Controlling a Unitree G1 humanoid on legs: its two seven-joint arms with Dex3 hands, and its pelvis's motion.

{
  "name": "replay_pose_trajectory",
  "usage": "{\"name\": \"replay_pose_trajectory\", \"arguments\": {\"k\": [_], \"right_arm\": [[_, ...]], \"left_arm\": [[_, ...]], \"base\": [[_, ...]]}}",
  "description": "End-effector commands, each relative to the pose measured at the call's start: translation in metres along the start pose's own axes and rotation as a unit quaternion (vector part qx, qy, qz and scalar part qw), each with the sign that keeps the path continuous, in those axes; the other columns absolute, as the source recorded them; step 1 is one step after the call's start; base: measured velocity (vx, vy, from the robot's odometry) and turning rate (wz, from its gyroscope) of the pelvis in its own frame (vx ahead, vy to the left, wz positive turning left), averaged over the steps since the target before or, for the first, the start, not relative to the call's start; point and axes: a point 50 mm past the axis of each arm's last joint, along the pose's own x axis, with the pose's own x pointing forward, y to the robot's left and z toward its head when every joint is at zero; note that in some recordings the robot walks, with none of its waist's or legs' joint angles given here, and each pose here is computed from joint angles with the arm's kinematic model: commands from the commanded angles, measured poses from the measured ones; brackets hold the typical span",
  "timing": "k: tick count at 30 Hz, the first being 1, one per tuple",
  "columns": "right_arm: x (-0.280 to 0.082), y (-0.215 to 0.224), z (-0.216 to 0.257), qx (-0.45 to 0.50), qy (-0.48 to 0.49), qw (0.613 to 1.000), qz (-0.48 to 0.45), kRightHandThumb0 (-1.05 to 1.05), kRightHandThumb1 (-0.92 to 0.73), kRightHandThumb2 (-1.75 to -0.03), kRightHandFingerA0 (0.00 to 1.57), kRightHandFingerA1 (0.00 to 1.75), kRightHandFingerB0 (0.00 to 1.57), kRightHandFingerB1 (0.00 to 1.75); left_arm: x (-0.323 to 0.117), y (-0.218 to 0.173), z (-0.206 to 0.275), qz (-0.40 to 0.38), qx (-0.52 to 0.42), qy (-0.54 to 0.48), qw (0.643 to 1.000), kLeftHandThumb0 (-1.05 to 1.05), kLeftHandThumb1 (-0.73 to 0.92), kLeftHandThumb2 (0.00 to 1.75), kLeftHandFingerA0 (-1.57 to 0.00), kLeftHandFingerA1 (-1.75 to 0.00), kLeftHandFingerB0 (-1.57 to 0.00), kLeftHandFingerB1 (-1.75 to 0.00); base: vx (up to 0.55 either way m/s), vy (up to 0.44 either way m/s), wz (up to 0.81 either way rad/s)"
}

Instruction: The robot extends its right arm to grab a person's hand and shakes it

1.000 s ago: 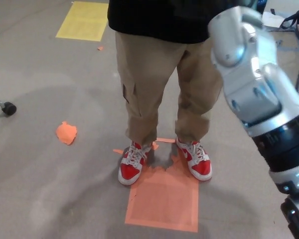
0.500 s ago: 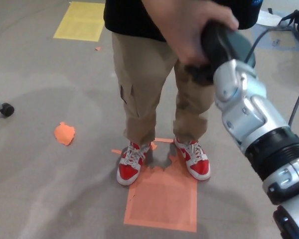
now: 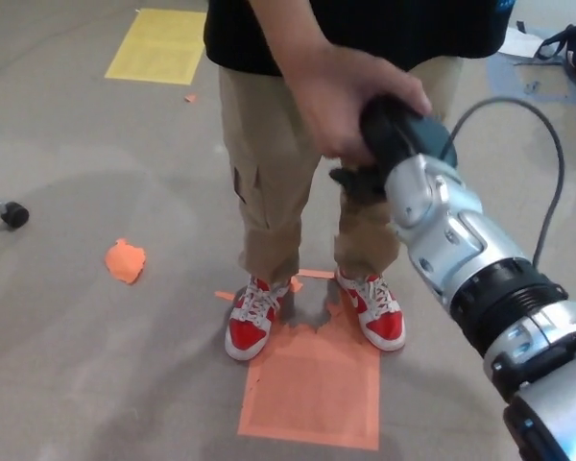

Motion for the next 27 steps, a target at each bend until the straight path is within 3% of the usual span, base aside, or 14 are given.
{"name": "replay_pose_trajectory", "arguments": {"k": [1,3,4,6,8,10,11,13,16,18,22,24,25,27], "right_arm": [[-0.02,-0.057,0.05,0.022,-0.133,0.983,-0.126,-0.16,-0.7,-0.6,0.93,1.05,0.69,0.8],[-0.033,-0.083,0.074,0.027,-0.171,0.971,-0.168,-0.12,-0.73,-0.63,0.78,1.39,0.66,0.9],[-0.05,-0.107,0.095,0.044,-0.216,0.952,-0.214,-0.06,-0.75,-0.67,0.77,1.66,0.67,1.19],[-0.067,-0.126,0.11,0.057,-0.251,0.933,-0.251,-0.04,-0.75,-0.69,0.84,1.6,0.68,1.24],[-0.086,-0.146,0.121,0.063,-0.271,0.917,-0.285,-0.07,-0.66,-0.78,1.14,0.94,0.75,1.09],[-0.092,-0.152,0.122,0.069,-0.274,0.913,-0.294,-0.06,-0.66,-0.79,1.16,0.91,0.74,1.14],[-0.095,-0.153,0.122,0.073,-0.273,0.913,-0.295,-0.04,-0.65,-0.78,1.13,0.98,0.73,1.17],[-0.095,-0.152,0.119,0.073,-0.268,0.915,-0.291,-0.03,-0.63,-0.78,1.12,1.05,0.7,1.21],[-0.091,-0.143,0.113,0.071,-0.261,0.922,-0.278,-0.02,-0.66,-0.72,1.08,1.17,0.73,1.19],[-0.081,-0.13,0.106,0.063,-0.241,0.937,-0.246,0.01,-0.69,-0.58,0.76,1.64,0.63,1.28],[-0.056,-0.098,0.086,0.033,-0.189,0.964,-0.184,-0.05,-0.64,-0.58,0.85,1.25,0.79,0.73],[-0.045,-0.082,0.076,0.011,-0.157,0.977,-0.141,-0.11,-0.58,-0.57,1.01,0.69,0.74,0.54],[-0.033,-0.063,0.064,0.001,-0.135,0.985,-0.108,-0.09,-0.6,-0.58,0.86,1.18,0.73,0.81],[-0.024,-0.045,0.051,-0.011,-0.113,0.99,-0.08,-0.09,-0.6,-0.58,0.86,1.18,0.73,0.81]], "left_arm": [[0.0,0.006,0.0,-0.001,-0.002,-0.003,1.0,-0.35,0.57,1.1,-0.01,-0.47,0.0,-0.47],[0.002,0.008,0.002,-0.001,-0.002,-0.002,1.0,-0.35,0.56,1.09,-0.01,-0.47,0.0,-0.47],[0.002,0.009,0.004,0.001,-0.007,-0.006,1.0,-0.68,0.86,0.66,-0.17,-0.32,-0.09,-0.27],[0.002,0.01,0.004,0.001,-0.005,-0.005,1.0,-0.72,0.67,0.99,-0.11,-0.45,-0.02,-0.35],[0.002,0.01,0.003,-0.002,-0.019,-0.004,1.0,-0.71,0.67,0.99,-0.08,-0.44,-0.02,-0.35],[0.001,0.01,0.002,-0.003,-0.022,-0.003,1.0,-0.66,0.86,0.66,-0.18,-0.32,-0.11,-0.25],[0.001,0.01,0.001,-0.003,-0.021,-0.004,1.0,-0.35,0.56,1.09,-0.01,-0.47,0.0,-0.47],[0.0,0.009,0.001,-0.007,-0.025,-0.008,1.0,-0.7,0.67,0.98,-0.1,-0.45,0.0,-0.35],[0.002,0.01,0.002,-0.011,-0.015,-0.002,1.0,-0.71,0.69,1.01,-0.08,-0.44,-0.02,-0.33],[0.002,0.009,0.003,-0.007,-0.02,-0.002,1.0,-0.71,0.66,0.98,-0.11,-0.45,0.0,-0.36],[0.002,0.008,0.003,0.0,-0.01,-0.004,1.0,-0.73,0.68,1.0,-0.14,-0.46,0.0,-0.36],[0.002,0.009,0.003,0.001,0.0,-0.004,1.0,-0.71,0.87,0.66,-0.34,-0.4,-0.11,-0.27],[0.002,0.009,0.002,0.001,-0.01,-0.003,1.0,-0.36,0.54,1.08,-0.01,-0.47,0.0,-0.47],[0.002,0.009,0.002,-0.003,-0.029,0.0,1.0,-0.36,0.54,1.08,-0.01,-0.47,0.0,-0.47]], "base": [[0.0,0.0,0.0],[0.0,0.0,0.0],[0.0,0.0,0.0],[0.0,0.0,0.0],[0.0,0.0,0.0],[0.0,0.0,0.0],[0.0,0.0,0.0],[0.0,0.0,0.0],[0.0,0.0,0.0],[0.0,0.0,0.0],[0.0,0.0,0.0],[0.0,0.0,0.0],[0.0,0.0,0.0],[0.0,0.0,0.0]]}}
